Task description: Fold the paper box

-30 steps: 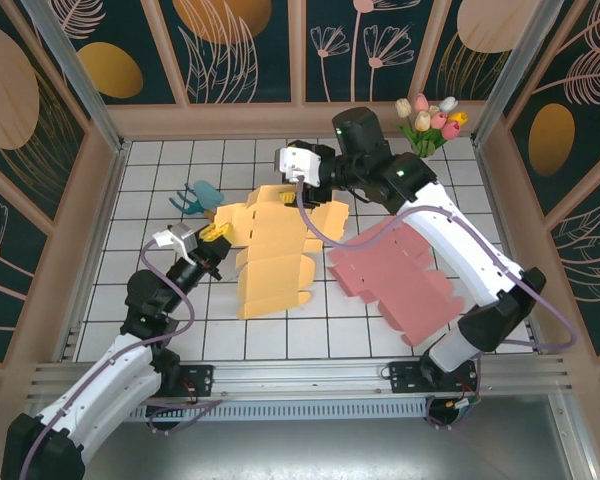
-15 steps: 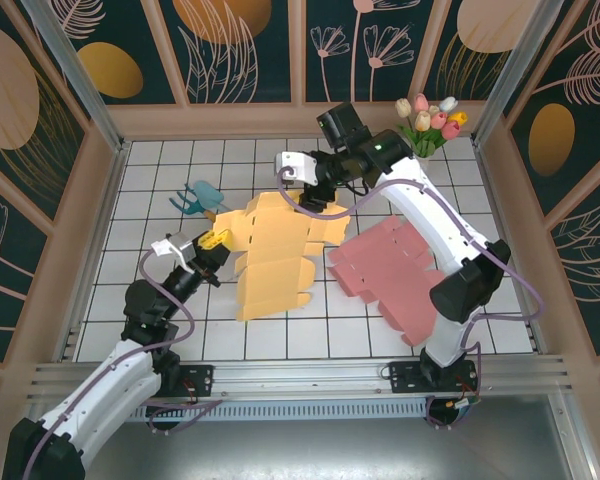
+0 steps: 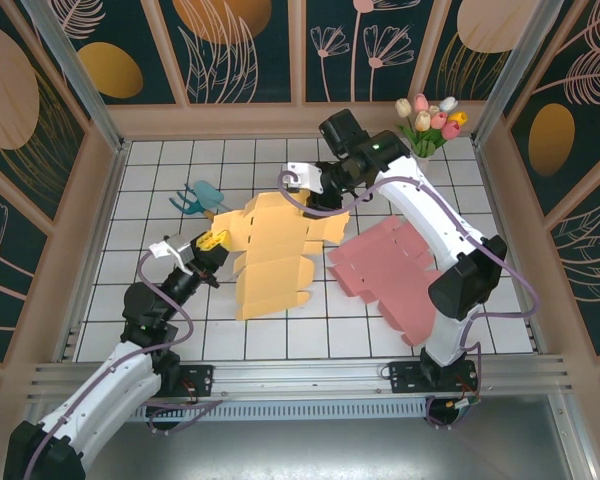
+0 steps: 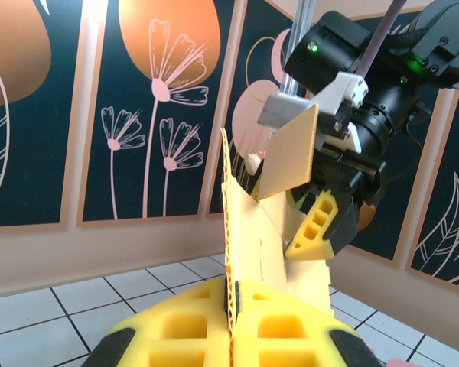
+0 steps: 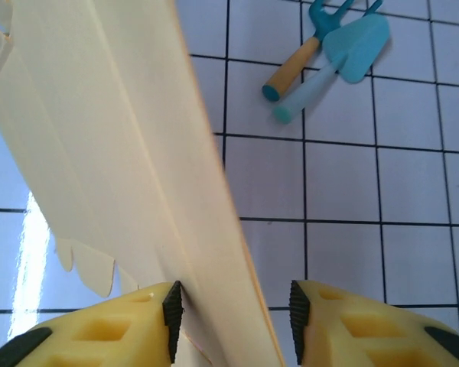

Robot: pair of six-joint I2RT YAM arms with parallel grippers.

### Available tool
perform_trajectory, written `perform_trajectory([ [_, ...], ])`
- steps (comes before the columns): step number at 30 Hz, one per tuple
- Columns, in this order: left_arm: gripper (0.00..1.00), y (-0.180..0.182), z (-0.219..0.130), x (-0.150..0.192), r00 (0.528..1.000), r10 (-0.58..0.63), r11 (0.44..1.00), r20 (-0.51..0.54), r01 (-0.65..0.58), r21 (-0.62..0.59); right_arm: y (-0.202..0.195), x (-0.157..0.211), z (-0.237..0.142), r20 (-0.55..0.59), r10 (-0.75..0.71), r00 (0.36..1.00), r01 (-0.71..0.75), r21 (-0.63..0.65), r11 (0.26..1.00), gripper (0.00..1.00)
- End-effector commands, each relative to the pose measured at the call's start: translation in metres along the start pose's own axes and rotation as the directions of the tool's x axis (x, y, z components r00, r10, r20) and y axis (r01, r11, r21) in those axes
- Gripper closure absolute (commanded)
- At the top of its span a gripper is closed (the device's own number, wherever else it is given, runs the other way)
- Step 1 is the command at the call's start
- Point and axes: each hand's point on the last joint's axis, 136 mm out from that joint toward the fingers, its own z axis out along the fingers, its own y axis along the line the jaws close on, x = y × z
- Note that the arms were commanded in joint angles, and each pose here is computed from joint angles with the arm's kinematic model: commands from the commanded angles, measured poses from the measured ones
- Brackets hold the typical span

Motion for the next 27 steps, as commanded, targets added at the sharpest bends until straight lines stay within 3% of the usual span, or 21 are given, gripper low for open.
perform_trajectory([
  [1, 1.00, -0.002, -0.002, -0.012, 0.999, 0.005, 1.000, 0.041, -0.006, 0.000, 0.016, 0.001, -0.015, 0.004, -0.005, 1.000, 0.005, -0.019, 1.000, 0.59],
  [15, 1.00, 0.001, -0.001, -0.013, 0.999, 0.013, 1.000, 0.036, -0.012, -0.018, 0.023, -0.008, -0.041, 0.042, -0.038, 0.998, 0.036, 0.039, 0.999, 0.64],
  [19, 1.00, 0.001, 0.000, -0.011, 1.000, 0.007, 1.000, 0.030, -0.007, -0.017, 0.025, -0.002, -0.038, 0.029, -0.039, 0.999, 0.037, 0.039, 0.999, 0.72],
  [27, 1.00, 0.007, 0.001, -0.008, 1.000, -0.007, 0.999, 0.024, 0.008, -0.044, 0.023, 0.002, -0.038, 0.009, -0.055, 0.998, 0.055, 0.072, 0.996, 1.00],
])
